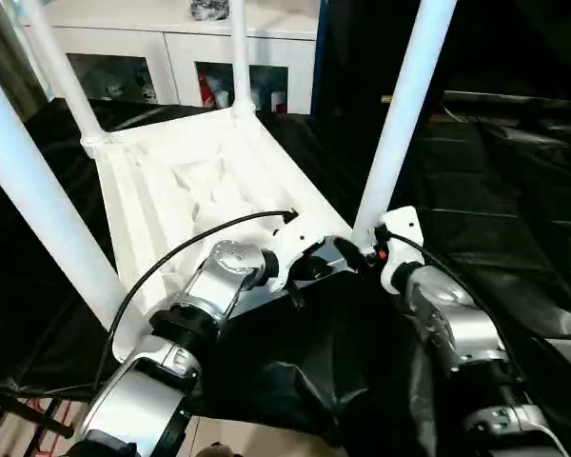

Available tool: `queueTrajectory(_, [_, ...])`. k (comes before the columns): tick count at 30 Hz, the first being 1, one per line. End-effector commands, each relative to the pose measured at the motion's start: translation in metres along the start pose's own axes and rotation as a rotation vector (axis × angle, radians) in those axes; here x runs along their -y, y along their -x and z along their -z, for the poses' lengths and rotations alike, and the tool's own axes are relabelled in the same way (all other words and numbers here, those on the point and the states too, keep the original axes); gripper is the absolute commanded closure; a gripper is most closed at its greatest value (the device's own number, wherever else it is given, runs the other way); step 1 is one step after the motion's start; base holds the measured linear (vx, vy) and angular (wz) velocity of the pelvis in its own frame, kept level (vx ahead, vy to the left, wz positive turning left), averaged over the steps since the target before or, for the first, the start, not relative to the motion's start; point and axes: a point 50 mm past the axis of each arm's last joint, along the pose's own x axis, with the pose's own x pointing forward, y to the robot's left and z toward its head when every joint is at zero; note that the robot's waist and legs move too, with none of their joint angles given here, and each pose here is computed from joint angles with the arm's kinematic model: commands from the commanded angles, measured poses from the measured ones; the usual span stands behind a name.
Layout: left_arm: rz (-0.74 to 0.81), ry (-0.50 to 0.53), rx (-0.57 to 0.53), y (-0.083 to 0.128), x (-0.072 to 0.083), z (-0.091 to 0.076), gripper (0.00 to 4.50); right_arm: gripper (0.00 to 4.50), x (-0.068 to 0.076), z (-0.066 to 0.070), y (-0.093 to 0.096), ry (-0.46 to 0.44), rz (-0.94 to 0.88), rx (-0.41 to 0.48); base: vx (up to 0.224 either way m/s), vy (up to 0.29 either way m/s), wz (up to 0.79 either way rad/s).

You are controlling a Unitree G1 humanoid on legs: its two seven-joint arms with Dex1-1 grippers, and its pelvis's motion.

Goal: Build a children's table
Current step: Rotate leg to tighten

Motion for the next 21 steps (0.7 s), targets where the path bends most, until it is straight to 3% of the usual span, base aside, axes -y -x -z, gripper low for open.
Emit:
queueTrajectory(1, [0.153,-0.101,0.168,-0.004,0.017,-0.026,4.50,0.84,-0.032,0.004,-0.001,0.054,-0.277,-0.018,0.000,0.000,0.00])
queueTrajectory(6, [0.229,-0.118,0.148,0.010,0.017,-0.017,4.50,0.84,-0.021,0.002,0.020,0.101,-0.411,-0.027,0.000,0.000,0.00])
queueTrajectory(13, [0.371,-0.116,0.141,0.033,0.021,-0.006,4.50,0.84,-0.005,0.000,0.048,0.091,-0.567,-0.066,0.000,0.000,0.00])
queueTrajectory(19, [0.414,-0.105,0.135,0.039,0.024,-0.003,4.50,0.98,-0.004,0.000,0.051,0.081,-0.594,-0.073,0.000,0.000,0.00])
queueTrajectory(20, [0.420,-0.102,0.133,0.040,0.024,-0.003,4.50,1.26,-0.005,0.000,0.051,0.074,-0.607,-0.072,0.000,0.000,0.00])
queueTrajectory(21, [0.421,-0.102,0.133,0.040,0.025,-0.003,4.50,1.26,-0.005,0.000,0.051,0.073,-0.609,-0.072,0.000,0.000,0.00])
